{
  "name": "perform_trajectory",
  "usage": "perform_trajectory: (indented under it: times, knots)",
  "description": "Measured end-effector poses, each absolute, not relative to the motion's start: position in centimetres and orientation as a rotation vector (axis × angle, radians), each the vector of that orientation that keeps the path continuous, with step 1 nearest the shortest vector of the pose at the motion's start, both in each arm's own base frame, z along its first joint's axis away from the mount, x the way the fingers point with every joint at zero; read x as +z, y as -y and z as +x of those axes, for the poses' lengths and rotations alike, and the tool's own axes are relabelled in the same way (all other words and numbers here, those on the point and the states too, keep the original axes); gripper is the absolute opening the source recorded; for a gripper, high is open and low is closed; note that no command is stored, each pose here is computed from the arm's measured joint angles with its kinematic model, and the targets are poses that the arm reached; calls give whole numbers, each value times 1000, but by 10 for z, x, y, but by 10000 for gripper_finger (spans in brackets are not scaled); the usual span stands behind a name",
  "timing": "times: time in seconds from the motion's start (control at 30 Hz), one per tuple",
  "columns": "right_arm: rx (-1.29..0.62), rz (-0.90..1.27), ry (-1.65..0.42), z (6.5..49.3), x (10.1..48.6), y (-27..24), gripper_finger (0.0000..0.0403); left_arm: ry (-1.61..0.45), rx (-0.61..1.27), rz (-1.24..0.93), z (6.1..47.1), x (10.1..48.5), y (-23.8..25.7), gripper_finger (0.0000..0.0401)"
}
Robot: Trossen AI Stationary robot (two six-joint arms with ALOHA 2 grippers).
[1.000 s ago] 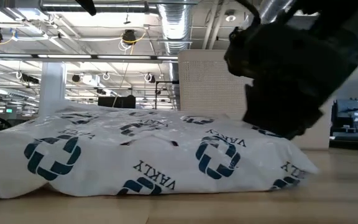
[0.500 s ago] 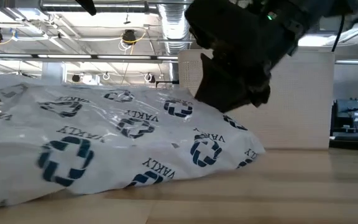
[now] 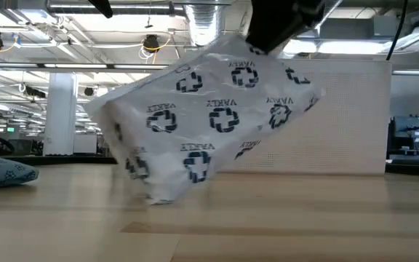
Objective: Pick & place medical supplies in basket/bin
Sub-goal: Put the white mailer bag in the white bin
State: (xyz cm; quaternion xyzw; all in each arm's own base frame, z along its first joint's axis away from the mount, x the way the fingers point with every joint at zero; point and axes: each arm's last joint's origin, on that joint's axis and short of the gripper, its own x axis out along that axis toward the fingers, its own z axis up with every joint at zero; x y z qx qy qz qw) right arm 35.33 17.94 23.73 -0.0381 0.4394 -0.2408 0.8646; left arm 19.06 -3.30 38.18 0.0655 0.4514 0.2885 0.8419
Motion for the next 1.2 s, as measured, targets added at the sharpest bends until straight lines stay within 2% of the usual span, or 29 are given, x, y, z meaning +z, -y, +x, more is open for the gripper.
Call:
perform_trajectory:
  times: [0.87,1.2]
  knots:
    - [-616,-275,-752,333,300,-200,0,-956,607,143,191,382,33,148]
    - [-771,-561,-552,310,359,-193,0,-956,607,143,191,382,33,148]
